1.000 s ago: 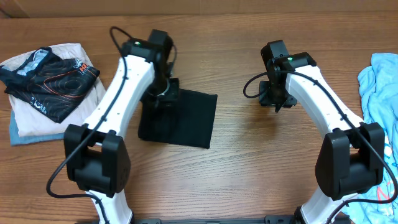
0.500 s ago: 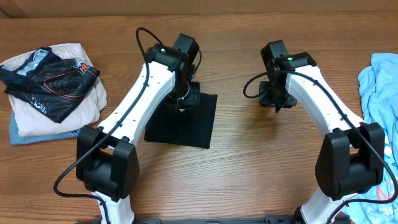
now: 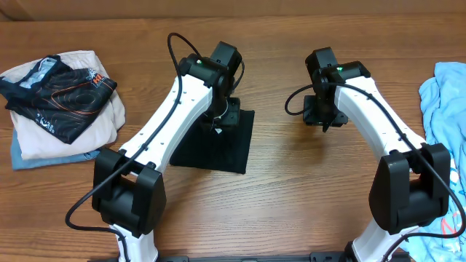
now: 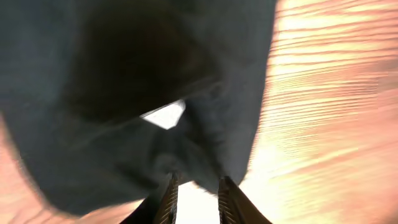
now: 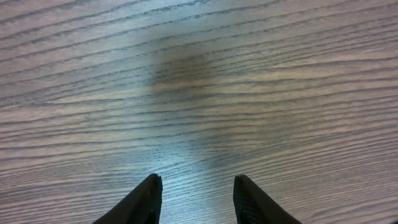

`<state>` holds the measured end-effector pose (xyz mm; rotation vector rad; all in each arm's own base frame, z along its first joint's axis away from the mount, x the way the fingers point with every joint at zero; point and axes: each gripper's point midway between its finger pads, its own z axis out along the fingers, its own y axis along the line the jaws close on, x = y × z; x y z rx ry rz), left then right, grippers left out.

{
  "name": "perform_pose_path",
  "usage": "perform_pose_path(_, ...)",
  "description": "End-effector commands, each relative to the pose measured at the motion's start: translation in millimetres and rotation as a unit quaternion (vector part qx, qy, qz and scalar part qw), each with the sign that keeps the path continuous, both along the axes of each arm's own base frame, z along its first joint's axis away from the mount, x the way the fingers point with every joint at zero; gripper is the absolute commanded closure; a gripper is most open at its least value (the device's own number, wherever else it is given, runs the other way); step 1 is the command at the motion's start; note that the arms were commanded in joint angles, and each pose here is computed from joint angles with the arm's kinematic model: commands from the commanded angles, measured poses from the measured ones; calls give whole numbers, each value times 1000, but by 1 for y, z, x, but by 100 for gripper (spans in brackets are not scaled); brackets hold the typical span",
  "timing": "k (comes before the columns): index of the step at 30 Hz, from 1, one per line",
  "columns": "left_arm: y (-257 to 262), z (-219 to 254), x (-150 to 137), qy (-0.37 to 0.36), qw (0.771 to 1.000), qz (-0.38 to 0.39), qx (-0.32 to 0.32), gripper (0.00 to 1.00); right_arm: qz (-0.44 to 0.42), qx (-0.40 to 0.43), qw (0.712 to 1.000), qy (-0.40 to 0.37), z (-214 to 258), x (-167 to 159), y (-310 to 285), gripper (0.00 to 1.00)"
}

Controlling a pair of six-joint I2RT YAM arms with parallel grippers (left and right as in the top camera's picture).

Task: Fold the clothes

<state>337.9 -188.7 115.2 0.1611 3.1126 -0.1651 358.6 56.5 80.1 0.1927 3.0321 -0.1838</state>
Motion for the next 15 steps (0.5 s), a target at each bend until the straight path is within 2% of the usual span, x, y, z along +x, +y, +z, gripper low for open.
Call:
perform_pose_path(1, 42, -1, 9, -20, 993, 65, 98, 74, 5, 3, 1000, -14, 9, 4, 3, 59)
perform_pose_path(3, 51, 0, 11, -18, 991, 78, 105, 72, 10, 3, 1000, -14, 9, 4, 3, 59)
perform_pose_path(4, 56, 0, 13, -18, 991, 85, 105, 67, 10, 3, 1000, -14, 9, 4, 3, 59)
perform_pose_path(9, 74, -1, 29, -27, 988, 119, 90, 34, 10, 3, 1000, -13, 9, 4, 3, 59)
perform_pose_path(10, 73, -1, 32, -28, 989, 120, 78, 30, 10, 3, 1000, -13, 9, 4, 3, 59)
perform_pose_path(13, 60, -3, 36, -19, 995, 97, 24, 28, 10, 3, 1000, -13, 9, 4, 3, 59)
perform_pose_path(15, 54, -6, 36, -15, 996, 88, 11, 28, 10, 3, 1000, -13, 9, 4, 3, 59)
